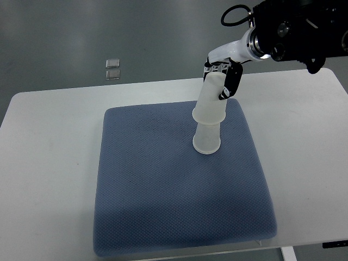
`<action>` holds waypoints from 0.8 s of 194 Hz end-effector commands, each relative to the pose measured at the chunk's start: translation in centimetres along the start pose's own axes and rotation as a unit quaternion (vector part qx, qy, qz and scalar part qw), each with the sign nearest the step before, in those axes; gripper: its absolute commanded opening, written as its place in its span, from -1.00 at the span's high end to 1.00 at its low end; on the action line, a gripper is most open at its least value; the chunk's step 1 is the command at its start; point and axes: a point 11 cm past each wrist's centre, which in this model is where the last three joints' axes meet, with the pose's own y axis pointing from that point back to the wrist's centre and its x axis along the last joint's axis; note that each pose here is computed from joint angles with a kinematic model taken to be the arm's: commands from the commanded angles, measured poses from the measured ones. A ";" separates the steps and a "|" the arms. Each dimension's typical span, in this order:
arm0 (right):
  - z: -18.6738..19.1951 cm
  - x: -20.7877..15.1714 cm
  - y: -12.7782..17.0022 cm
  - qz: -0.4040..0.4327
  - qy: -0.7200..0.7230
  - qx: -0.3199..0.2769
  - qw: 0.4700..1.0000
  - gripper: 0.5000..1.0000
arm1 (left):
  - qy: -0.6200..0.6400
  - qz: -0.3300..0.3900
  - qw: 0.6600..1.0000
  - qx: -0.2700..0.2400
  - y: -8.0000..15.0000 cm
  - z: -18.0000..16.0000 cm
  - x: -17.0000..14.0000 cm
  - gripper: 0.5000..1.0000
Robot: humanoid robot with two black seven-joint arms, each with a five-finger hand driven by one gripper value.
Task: Stack paper cups
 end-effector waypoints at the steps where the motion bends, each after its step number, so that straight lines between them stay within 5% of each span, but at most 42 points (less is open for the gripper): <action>1: 0.0 -0.1 -0.2 0.003 -0.001 0.000 1.000 0.19 | 0.000 0.000 1.000 0.000 0.0 0.0 0.0 -1.00; 155: 0.1 -1.5 -0.5 0.014 0.004 -0.005 1.000 0.19 | -0.002 -0.001 1.000 0.000 0.0 0.0 -0.1 -1.00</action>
